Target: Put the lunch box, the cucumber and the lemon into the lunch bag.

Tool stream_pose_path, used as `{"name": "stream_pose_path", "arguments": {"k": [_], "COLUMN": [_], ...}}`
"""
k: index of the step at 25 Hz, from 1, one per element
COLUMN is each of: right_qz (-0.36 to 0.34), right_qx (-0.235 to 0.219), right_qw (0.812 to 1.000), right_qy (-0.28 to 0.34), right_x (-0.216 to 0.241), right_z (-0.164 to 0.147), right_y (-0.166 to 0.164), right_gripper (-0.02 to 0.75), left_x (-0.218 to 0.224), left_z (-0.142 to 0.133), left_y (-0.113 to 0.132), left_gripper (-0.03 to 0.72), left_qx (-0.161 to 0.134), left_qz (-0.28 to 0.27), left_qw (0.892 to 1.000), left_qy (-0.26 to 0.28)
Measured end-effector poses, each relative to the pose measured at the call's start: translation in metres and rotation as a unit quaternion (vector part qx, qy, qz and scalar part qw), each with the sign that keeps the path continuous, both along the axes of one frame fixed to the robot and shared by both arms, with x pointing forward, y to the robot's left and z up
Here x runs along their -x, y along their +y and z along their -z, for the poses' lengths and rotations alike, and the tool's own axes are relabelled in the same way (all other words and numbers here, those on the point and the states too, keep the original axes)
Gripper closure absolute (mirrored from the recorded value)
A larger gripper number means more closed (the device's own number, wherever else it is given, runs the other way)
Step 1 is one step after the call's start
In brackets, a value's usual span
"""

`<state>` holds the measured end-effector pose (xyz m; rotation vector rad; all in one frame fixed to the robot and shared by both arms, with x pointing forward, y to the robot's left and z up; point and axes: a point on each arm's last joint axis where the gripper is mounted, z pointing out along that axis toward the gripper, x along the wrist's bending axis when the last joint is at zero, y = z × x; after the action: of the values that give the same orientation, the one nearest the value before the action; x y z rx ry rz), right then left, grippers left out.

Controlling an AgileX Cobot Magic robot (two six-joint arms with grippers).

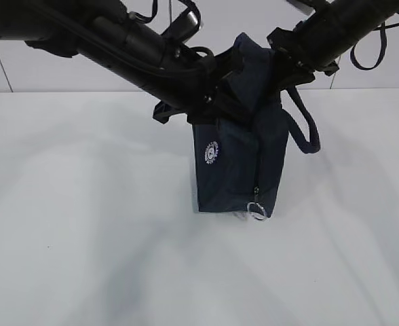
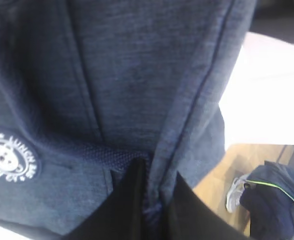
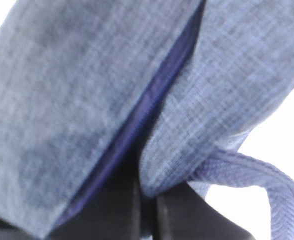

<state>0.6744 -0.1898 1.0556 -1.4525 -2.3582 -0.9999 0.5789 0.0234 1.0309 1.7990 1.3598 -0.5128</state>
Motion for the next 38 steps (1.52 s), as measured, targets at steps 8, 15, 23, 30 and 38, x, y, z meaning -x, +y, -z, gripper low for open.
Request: {"name": "stream_pose_path", "arguments": {"k": [8,15,23,30,38], "right_qz": [0.008,0.012,0.013,0.017,0.031], "right_qx": [0.028,0.032,0.024,0.019,0.007], "right_qw": [1.000,0.999,1.000,1.000,0.999], "right_qy": [0.005,0.013,0.015,0.010,-0.037], "right_x": [0.000,-0.003,-0.006,-0.007,-0.015], "right_z": [0.003,0.011,0.015,0.010,-0.023], "right_y": [-0.004,-0.004,0.000,0.000,0.001], "right_gripper": [0.724,0.660,0.519,0.428,0.422], "left_x": [-0.007,-0.010,-0.010,-0.008,-0.014], "left_z": [0.019,0.021,0.029,0.030,0.021], "left_y": [-0.004,-0.004,-0.006,-0.005,0.010], "left_gripper": [0.661,0.565,0.384,0.335,0.330], "left_qx": [-0.008,-0.009,-0.011,-0.019,-0.033], "left_qz": [-0.016,-0.025,-0.025,-0.011,-0.013], "left_qw": [1.000,1.000,0.999,0.999,0.999], "left_qy": [0.015,0.011,0.021,0.026,0.008]}}
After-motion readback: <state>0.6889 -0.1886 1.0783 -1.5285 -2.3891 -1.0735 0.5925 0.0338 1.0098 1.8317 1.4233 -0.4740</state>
